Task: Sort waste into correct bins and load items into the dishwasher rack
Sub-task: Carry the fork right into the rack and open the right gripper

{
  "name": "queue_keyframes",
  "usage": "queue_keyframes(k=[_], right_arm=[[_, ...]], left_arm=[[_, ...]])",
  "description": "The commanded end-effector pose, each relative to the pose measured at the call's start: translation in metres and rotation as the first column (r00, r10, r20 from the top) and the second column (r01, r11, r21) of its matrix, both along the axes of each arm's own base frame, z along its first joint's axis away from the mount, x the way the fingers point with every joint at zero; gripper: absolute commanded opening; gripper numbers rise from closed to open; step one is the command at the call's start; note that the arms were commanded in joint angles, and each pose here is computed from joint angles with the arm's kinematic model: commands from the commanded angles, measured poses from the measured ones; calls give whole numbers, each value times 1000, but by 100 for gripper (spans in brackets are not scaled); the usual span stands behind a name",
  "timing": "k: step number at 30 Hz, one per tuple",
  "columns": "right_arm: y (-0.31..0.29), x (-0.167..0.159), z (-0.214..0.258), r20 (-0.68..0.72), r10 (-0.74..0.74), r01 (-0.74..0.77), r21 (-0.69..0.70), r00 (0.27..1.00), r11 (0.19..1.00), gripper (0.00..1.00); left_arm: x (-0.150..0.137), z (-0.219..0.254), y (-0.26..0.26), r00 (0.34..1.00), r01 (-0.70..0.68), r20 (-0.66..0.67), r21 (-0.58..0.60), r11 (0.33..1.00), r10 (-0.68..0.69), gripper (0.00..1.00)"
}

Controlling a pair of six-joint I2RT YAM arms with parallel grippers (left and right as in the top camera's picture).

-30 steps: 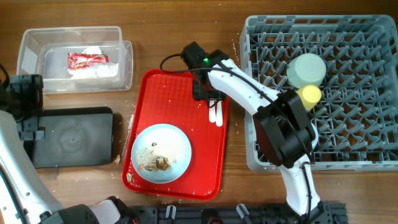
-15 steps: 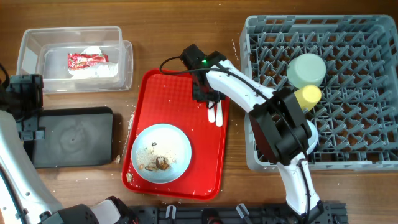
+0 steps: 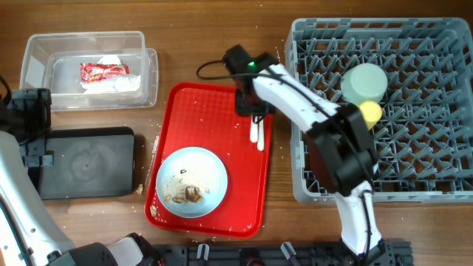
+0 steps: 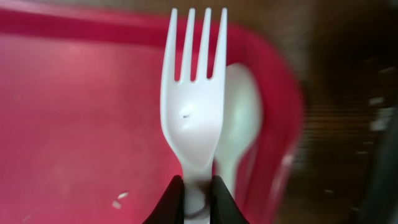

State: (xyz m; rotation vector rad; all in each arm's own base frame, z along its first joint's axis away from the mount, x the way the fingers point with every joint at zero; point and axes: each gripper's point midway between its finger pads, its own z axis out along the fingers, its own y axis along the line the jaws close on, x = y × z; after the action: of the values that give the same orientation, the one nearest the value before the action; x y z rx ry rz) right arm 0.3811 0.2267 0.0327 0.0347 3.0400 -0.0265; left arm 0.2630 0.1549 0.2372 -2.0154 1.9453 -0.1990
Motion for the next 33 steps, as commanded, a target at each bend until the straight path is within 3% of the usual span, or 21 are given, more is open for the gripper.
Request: queue_keyframes(k=[1,10,21,30,33], right_arm=[[-11,25,82,164,7,-24,103,986,994,4],[-86,49,163,344,-34,-10,125,938,992,5],[-140,68,142,358,-52,27,73,932,997,10],[-140,68,110,305,-42,26,57,952,998,20],[-139,65,103,282,-40,24,60,959,998,31]], left_arm=[[-2,-1,4,1000,0,-11,13,1000,0,100],[-2,-1,4,1000,0,-11,13,1000,0,100],[-2,-1,4,1000,0,-11,13,1000,0,100],[-2,-1,4,1000,0,-11,13,1000,0,100],[-2,-1,4,1000,0,-11,13,1000,0,100]])
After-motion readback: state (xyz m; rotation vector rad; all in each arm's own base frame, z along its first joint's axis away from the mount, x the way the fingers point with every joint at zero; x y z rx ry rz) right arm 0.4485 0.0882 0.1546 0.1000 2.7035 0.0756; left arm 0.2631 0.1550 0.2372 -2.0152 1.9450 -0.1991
